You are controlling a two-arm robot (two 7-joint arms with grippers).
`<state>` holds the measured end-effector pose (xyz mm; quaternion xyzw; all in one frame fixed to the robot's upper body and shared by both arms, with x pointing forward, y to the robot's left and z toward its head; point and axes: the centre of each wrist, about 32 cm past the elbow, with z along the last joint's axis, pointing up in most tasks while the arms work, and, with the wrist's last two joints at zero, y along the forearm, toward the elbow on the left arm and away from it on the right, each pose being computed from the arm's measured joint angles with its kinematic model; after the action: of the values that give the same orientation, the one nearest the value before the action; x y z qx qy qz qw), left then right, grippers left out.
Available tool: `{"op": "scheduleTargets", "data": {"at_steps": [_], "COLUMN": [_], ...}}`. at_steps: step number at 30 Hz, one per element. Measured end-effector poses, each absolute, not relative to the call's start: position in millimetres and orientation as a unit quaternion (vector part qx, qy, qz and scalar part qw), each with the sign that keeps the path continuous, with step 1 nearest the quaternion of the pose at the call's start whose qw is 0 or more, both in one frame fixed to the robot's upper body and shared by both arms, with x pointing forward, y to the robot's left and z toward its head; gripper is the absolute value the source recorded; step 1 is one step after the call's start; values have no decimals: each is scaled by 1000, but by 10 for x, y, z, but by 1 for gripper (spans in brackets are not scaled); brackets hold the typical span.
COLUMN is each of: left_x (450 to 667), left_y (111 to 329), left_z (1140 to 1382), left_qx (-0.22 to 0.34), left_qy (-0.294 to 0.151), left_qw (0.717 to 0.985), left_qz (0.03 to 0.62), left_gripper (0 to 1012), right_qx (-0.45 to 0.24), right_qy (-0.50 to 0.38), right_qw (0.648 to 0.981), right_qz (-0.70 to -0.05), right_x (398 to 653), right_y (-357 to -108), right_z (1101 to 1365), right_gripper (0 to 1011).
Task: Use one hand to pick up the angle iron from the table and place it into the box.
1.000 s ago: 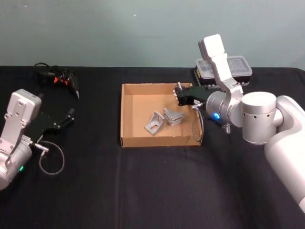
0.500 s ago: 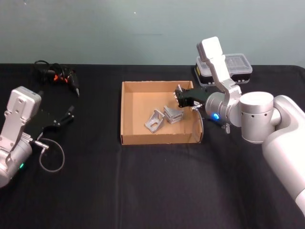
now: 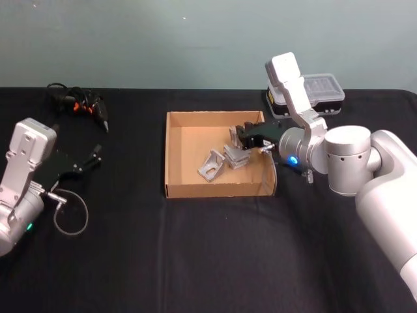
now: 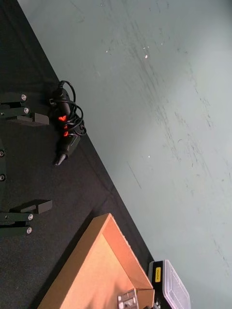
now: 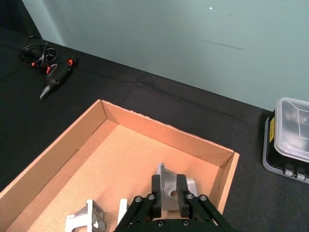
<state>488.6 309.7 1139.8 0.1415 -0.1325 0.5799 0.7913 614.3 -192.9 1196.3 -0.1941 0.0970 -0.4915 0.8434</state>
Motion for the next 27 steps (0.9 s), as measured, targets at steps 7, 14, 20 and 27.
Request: {"op": "scheduleTargets", "data": {"at_steps": [7,14,20,27], "left_x": [4886,4886,4886,4886], "left_y": [3097,3097,3097,3097], "left_z": [11398,11398,11398,11398], "left_qx": [141,141,141,141], "left_qy": [-132,-132,-132,-132], "left_qw": [791,791,791,791], "left_qz": [580,580,580,580], "left_gripper": [1000,1000,1000,1000], "right_qx": [-195,-186,-166,-137], "right_qy": [97,90,67,10], "right_qw": [845,847,851,849], "right_qz": [-488,-490,-494,-510], "right_x": [6150,6130,6065,5917], "right_y": [-1931,-1944,-1966,-1987], "right_z": [11967,11977,11992,11978], "right_gripper": [362,609,802,977]}}
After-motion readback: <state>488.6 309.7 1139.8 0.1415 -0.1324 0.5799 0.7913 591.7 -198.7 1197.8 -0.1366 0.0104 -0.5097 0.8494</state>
